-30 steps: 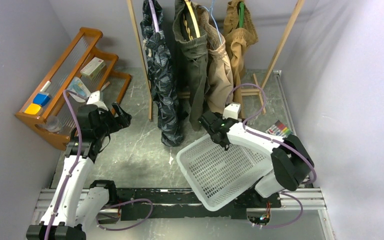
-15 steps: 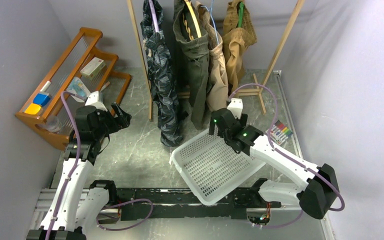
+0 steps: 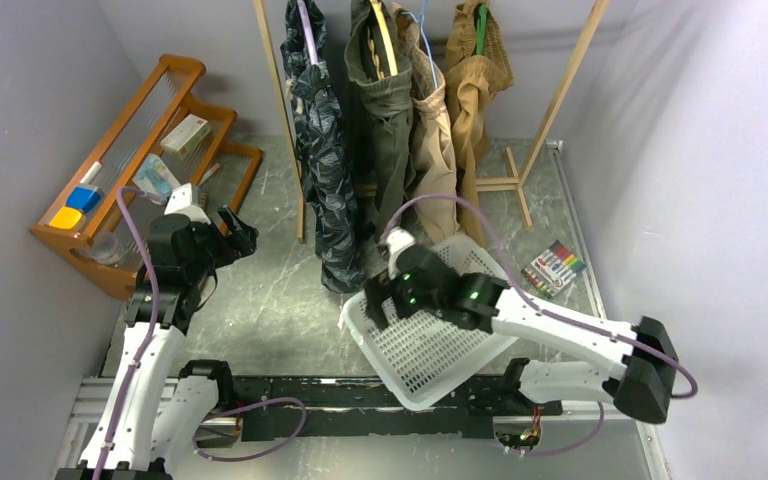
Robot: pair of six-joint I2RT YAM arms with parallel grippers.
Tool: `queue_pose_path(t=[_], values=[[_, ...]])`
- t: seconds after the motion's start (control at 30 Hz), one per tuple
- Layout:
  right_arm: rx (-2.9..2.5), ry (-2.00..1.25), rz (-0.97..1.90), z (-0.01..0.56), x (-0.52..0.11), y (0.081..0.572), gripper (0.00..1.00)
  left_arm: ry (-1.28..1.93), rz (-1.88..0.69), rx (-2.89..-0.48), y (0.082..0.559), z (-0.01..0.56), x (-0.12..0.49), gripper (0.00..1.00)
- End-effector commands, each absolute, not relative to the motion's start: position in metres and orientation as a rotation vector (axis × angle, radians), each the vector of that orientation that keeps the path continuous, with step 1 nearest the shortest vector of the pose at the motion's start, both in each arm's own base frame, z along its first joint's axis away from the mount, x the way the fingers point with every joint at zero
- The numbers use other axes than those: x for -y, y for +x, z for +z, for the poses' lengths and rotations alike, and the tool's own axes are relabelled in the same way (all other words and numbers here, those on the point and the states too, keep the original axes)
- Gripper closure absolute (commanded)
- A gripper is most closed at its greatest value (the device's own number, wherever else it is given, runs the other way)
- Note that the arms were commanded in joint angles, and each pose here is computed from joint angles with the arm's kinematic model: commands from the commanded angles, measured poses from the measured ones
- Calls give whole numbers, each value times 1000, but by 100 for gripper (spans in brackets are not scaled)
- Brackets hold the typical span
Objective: Remove the shorts from the hanger
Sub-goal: Move the basket to the center of the board.
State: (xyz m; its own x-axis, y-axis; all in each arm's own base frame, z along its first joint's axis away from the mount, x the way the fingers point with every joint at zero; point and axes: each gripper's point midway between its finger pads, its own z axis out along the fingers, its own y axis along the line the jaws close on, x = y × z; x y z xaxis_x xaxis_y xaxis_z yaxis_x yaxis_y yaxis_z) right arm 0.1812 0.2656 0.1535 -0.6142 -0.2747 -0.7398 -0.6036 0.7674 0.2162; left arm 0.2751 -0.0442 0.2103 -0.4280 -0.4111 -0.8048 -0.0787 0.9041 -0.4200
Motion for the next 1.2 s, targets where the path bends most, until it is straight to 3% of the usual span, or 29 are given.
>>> queue_pose_path(t=[0.0,0.23,0.43,0.5,0.83,1.17], values=[[-2260,-927,578,126,-295,131,0,-398,-349,-1946,273,221,35,13],[-2238,-1009,415,106,-297,111,0,-430,-322,-1921,271,226,29,13],[-2281,-544,-191,87,-223,164,0,-429,-350,-1924,274,225,33,13],[-2267,-443,-260,87,-210,174,0,-427,-355,-1930,277,224,34,13],[-2339,-39,-141,85,-173,208,8,-417,-360,-1949,282,222,36,13],[-2318,65,-172,90,-150,223,8,-412,-382,-1941,285,226,39,13]])
